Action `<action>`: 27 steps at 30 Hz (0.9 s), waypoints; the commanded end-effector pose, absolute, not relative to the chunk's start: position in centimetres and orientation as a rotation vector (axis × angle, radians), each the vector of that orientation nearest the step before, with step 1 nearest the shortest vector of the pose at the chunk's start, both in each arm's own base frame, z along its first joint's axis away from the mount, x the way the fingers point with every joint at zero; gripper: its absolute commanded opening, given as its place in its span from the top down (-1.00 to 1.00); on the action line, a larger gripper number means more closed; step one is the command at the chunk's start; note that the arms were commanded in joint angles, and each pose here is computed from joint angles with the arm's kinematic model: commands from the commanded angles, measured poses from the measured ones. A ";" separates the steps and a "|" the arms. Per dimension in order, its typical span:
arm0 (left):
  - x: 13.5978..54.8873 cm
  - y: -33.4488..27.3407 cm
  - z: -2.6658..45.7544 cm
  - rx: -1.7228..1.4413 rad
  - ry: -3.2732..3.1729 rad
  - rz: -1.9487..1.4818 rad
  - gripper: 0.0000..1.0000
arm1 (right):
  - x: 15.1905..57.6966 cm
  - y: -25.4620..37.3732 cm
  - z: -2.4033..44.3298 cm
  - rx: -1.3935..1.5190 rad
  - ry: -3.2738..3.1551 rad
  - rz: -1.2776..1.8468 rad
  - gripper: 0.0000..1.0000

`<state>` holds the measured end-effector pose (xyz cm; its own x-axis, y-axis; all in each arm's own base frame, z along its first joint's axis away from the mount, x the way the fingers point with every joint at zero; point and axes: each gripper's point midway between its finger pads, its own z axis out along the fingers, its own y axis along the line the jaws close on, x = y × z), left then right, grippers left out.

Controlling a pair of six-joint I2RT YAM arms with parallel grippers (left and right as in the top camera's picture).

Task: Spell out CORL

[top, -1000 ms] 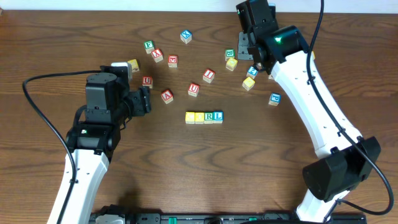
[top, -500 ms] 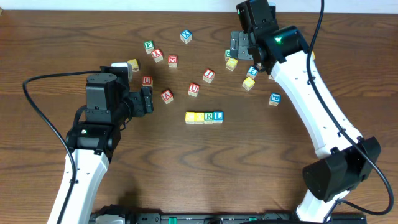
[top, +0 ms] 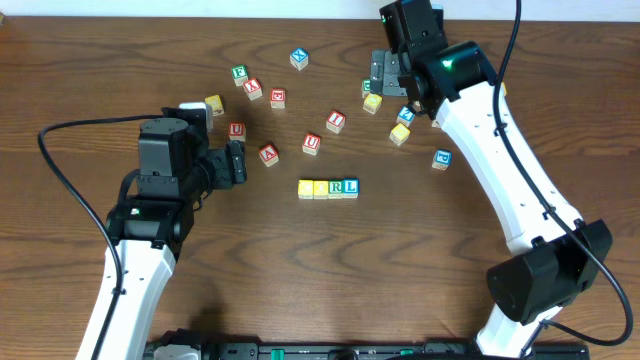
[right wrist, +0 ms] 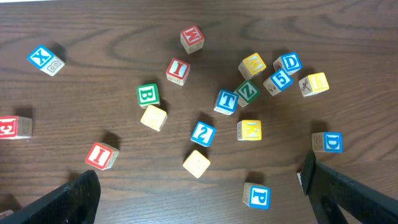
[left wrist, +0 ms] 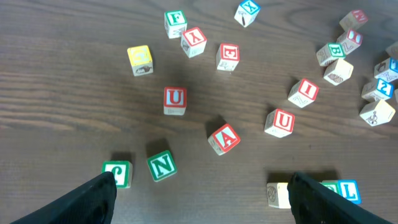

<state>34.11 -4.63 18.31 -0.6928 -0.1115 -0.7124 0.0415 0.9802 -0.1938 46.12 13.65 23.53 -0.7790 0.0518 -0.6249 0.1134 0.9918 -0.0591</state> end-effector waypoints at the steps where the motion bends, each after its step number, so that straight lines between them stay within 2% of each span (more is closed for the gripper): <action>1: 33.9 -4.5 19.4 -0.043 2.313 -0.243 -0.74 | 46.0 13.2 25.1 0.129 2.427 -0.127 -0.99; 10: 28.6 -5.6 22.1 0.033 2.152 -0.200 -0.74 | 46.0 13.2 25.1 0.129 2.427 -0.127 -0.99; 20: 24.9 -4.3 25.4 -0.032 1.483 -0.250 -0.74 | 46.0 13.2 25.1 0.129 2.427 -0.127 -0.99; 27: 24.3 -3.5 22.1 -0.036 1.389 -0.253 -0.74 | 46.0 13.2 25.1 0.129 2.427 -0.127 -0.99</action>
<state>24.47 -3.64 23.23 0.1783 -0.2105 -0.9612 0.1561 0.9705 -0.1836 46.12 13.58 23.53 -0.7787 0.0513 -0.6253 0.1155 0.9913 -0.0624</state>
